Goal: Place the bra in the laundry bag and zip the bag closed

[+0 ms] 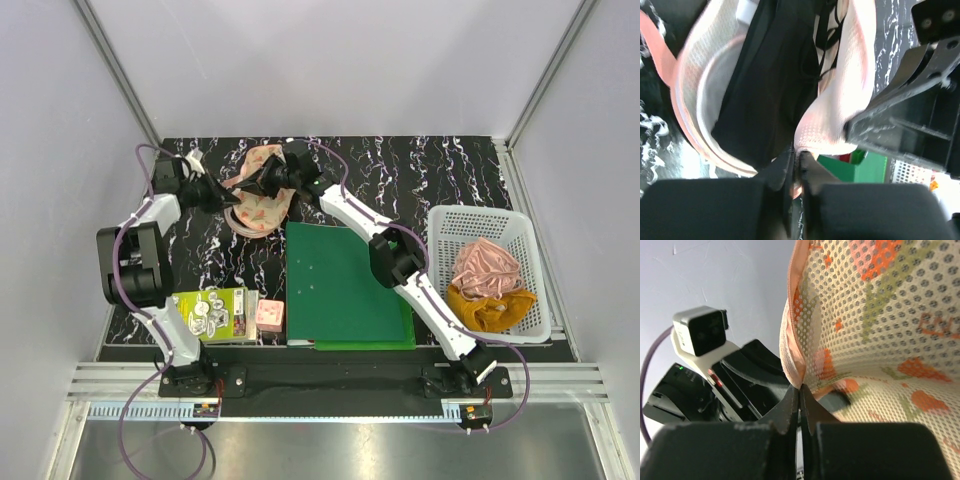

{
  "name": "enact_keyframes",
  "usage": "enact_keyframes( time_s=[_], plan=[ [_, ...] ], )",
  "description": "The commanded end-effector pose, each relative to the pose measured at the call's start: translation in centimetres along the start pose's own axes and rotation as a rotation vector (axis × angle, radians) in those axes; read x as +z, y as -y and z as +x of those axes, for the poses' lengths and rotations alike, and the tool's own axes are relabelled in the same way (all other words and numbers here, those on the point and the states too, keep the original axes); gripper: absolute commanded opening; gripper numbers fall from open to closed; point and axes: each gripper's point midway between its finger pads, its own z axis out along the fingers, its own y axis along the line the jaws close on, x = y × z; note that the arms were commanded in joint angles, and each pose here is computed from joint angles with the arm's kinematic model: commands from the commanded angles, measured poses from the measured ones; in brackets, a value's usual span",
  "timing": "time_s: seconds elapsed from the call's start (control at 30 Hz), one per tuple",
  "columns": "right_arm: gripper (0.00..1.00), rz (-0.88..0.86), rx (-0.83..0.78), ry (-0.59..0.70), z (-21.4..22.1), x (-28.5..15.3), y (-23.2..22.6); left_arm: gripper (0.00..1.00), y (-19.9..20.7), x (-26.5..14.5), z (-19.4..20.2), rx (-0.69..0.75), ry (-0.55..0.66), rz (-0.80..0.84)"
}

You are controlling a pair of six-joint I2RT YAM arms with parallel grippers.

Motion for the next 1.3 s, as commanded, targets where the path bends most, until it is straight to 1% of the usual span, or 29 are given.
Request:
enact_keyframes(
  time_s=[0.0, 0.03, 0.07, 0.13, 0.17, 0.2, 0.23, 0.27, 0.3, 0.33, 0.37, 0.47, 0.57, 0.6, 0.7, 0.8, 0.9, 0.93, 0.97, 1.0, 1.07, 1.27],
  plan=[
    [0.10, -0.073, -0.037, 0.027, -1.3, -1.3, -3.5, 0.03, -0.7, 0.1, -3.4, 0.067, 0.059, -0.059],
    [0.12, -0.053, -0.060, 0.019, -1.4, -1.5, -2.5, 0.02, -1.6, 0.8, -3.4, 0.053, 0.049, -0.068],
    [0.20, -0.050, -0.080, 0.034, -2.3, -2.5, -3.2, 0.03, -1.5, 0.9, -4.5, 0.058, 0.063, -0.062],
    [0.27, -0.017, -0.116, 0.031, -3.0, -3.4, -2.2, 0.02, -2.2, 1.6, -4.6, 0.039, 0.049, -0.062],
    [0.33, -0.007, -0.129, 0.028, -3.3, -4.4, -2.7, 0.02, -2.8, 2.1, -4.8, 0.030, 0.045, -0.067],
    [0.36, 0.010, -0.140, 0.034, -4.4, -5.3, -2.4, 0.02, -3.3, 2.3, -4.9, 0.022, 0.045, -0.078],
    [0.38, 0.025, -0.192, 0.020, -4.7, -6.0, -2.0, 0.02, -3.6, 2.4, -4.9, 0.017, 0.044, -0.083],
    [0.40, 0.066, -0.194, 0.011, -4.7, -6.9, -1.7, 0.01, -4.6, 2.8, -5.0, 0.006, 0.040, -0.095],
    [0.44, 0.077, -0.204, 0.015, -5.4, -7.6, -1.5, 0.02, -4.9, 2.8, -5.4, 0.003, 0.045, -0.099],
    [0.46, 0.084, -0.223, -0.009, -5.0, -8.3, -1.4, 0.02, -5.3, 2.9, -5.6, -0.003, 0.045, -0.102],
    [0.50, 0.091, -0.237, -0.021, -4.9, -8.6, -1.3, 0.02, -6.1, 3.1, -5.6, -0.026, 0.040, -0.106],
    [0.55, 0.137, -0.279, -0.064, -4.1, -9.3, -0.1, 0.02, -6.7, 3.2, -6.6, -0.031, 0.059, -0.118],
    [0.60, 0.152, -0.260, -0.100, -3.3, -9.1, 1.0, 0.02, -7.4, 3.1, -7.3, -0.041, 0.074, -0.135],
    [0.66, 0.163, -0.256, -0.107, -3.1, -8.9, 1.6, 0.02, -7.9, 3.3, -7.2, -0.053, 0.069, -0.139],
    [0.72, 0.169, -0.232, -0.121, -2.9, -8.5, 2.5, 0.02, -8.4, 3.5, -6.9, -0.068, 0.059, -0.135],
    [0.75, 0.165, -0.197, -0.148, -2.3, -7.7, 3.3, 0.02, -8.7, 3.7, -6.3, -0.082, 0.045, -0.136],
    [0.77, 0.167, -0.185, -0.163, -1.6, -6.7, 4.0, 0.02, -9.0, 3.8, -6.1, -0.088, 0.041, -0.140],
    [0.79, 0.167, -0.189, -0.166, -1.3, -6.3, 4.2, 0.02, -9.0, 3.8, -6.0, -0.084, 0.040, -0.143],
    [0.79, 0.156, -0.203, -0.160, -1.4, -6.0, 3.9, 0.02, -9.1, 3.8, -6.0, -0.089, 0.039, -0.146],
    [0.80, 0.162, -0.194, -0.165, -1.4, -5.5, 5.0, 0.02, -9.2, 3.9, -5.9, -0.087, 0.037, -0.146],
    [0.79, 0.157, -0.179, -0.166, -1.6, -4.9, 5.7, 0.02, -9.2, 3.9, -5.9, -0.087, 0.038, -0.147],
    [0.80, 0.150, -0.173, -0.148, -1.6, -3.7, 6.8, 0.02, -9.4, 4.1, -5.7, -0.099, 0.028, -0.145]
  ],
)
